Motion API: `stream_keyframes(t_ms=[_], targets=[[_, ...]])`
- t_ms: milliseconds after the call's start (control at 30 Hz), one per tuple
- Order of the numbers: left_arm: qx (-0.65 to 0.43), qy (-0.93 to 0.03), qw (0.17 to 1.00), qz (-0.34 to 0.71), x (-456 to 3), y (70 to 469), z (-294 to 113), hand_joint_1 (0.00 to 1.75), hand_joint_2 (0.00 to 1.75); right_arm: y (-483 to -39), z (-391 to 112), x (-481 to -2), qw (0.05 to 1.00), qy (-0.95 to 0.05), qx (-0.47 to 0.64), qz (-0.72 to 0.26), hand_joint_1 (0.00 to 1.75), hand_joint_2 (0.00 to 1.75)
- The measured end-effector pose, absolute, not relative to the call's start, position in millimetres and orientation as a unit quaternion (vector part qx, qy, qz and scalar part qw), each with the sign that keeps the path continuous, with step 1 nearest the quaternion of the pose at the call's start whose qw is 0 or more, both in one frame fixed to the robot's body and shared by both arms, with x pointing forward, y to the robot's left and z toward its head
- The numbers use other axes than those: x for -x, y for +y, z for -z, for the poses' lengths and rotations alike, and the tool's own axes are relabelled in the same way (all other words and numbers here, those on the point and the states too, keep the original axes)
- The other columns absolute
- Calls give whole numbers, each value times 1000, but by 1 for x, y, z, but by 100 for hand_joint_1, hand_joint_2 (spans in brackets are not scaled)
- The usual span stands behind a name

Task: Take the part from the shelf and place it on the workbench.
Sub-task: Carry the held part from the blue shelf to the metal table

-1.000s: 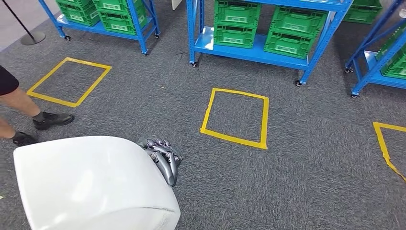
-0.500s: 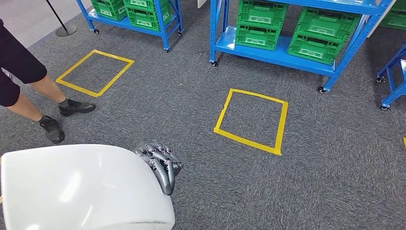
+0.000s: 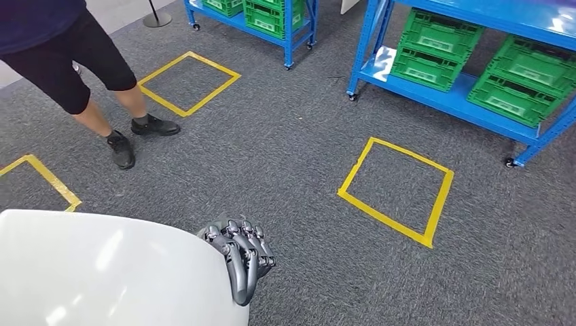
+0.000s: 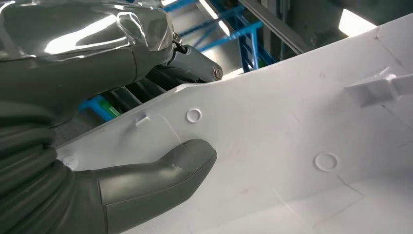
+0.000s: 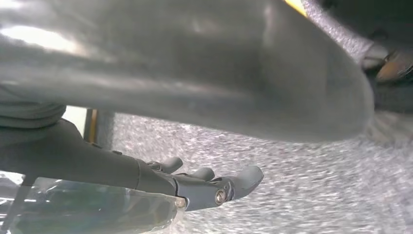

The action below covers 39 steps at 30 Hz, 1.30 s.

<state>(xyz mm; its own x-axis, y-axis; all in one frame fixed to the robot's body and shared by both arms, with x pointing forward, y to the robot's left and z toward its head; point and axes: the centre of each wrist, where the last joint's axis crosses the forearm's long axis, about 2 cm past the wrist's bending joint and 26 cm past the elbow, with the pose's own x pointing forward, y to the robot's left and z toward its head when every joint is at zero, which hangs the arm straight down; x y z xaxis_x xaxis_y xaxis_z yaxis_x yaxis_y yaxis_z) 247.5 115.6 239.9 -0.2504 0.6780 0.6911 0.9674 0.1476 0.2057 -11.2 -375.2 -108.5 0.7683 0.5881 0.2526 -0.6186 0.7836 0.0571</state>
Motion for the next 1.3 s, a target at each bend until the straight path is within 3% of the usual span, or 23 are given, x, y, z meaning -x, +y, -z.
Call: stream_keyframes(t_ms=[867, 1300], targets=[[590, -691, 230, 347, -249, 104, -239, 175, 175, -361, 110, 6, 934, -115, -95, -324, 0, 0], [590, -702, 216, 336, -247, 109, -232, 175, 175, -389, 105, 16, 935, -115, -57, -331, 0, 0]])
